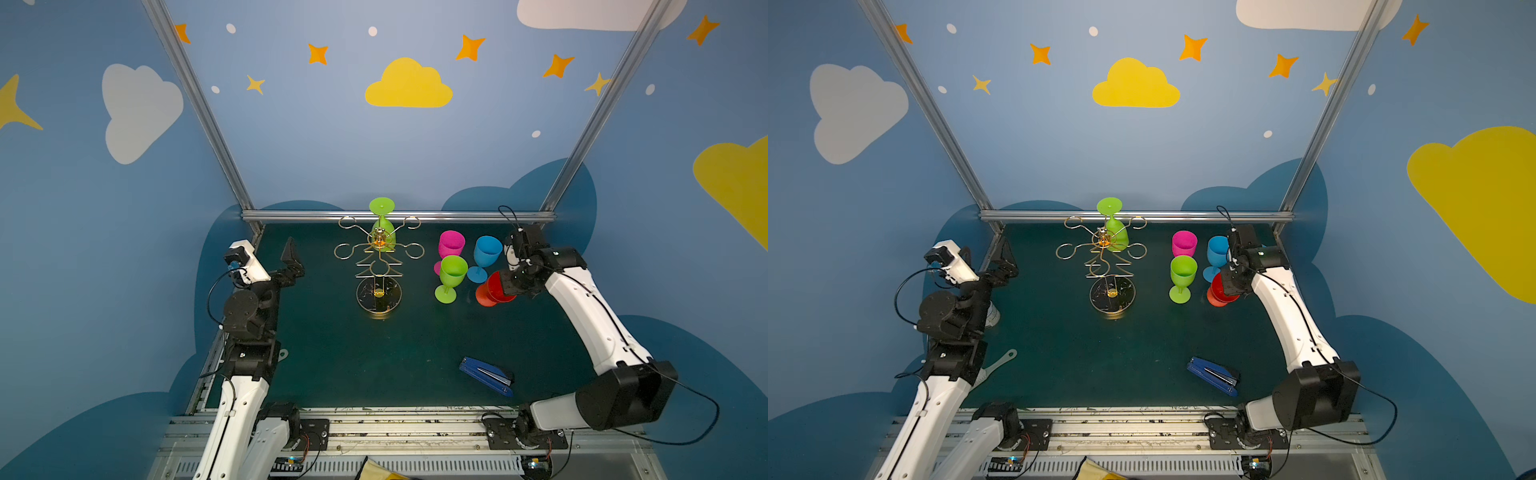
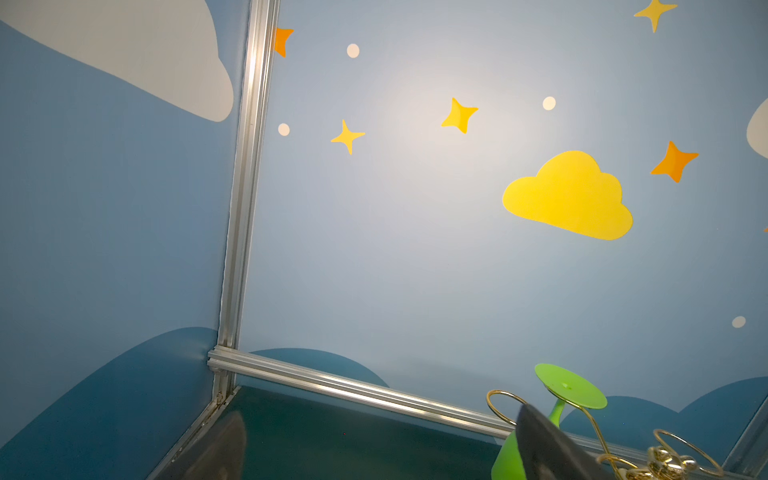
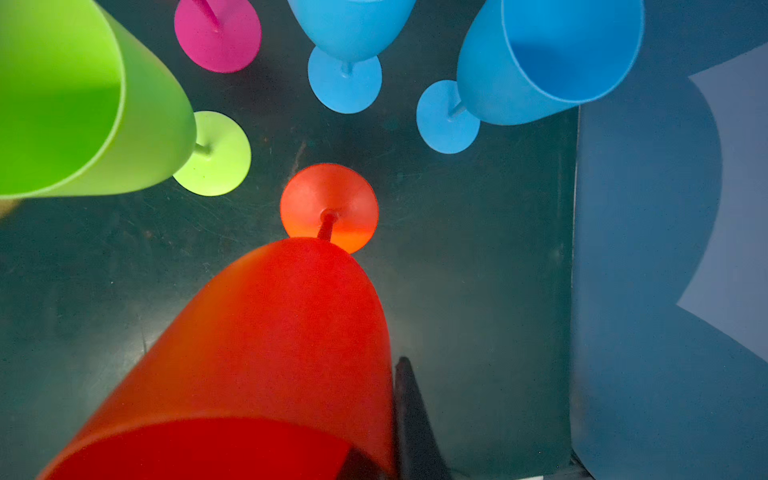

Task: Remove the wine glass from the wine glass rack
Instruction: 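Stand the red glass upright beside the lime-green glass, open right gripper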

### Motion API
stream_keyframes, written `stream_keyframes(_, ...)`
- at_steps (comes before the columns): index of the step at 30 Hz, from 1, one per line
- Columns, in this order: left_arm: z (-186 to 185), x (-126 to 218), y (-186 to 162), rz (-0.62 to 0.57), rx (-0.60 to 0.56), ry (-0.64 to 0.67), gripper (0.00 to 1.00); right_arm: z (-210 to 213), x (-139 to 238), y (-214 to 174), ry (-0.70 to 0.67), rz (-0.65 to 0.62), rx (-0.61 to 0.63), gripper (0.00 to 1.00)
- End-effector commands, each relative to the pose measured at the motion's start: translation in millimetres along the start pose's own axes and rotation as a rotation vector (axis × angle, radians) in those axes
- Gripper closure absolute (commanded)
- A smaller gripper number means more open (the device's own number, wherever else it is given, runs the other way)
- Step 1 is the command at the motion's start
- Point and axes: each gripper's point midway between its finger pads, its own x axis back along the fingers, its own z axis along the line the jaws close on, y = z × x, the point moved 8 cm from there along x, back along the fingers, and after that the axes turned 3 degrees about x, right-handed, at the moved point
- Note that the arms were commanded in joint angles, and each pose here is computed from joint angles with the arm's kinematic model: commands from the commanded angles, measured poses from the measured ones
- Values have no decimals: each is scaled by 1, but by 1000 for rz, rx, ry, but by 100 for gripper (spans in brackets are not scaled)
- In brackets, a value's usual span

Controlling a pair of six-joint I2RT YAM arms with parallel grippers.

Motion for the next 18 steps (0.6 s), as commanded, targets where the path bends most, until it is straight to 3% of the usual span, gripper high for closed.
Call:
stream_keyframes(1, 2, 3, 3, -20, 3, 16, 0, 2, -3, 18, 24, -29, 8, 100)
stream_keyframes(12, 5, 6, 2, -26, -4, 31, 0, 10, -34, 37, 54, 85, -1, 100)
stream_keyframes(18, 5, 7, 3, -31, -6, 36, 0, 13, -48, 44, 74, 184, -35, 92)
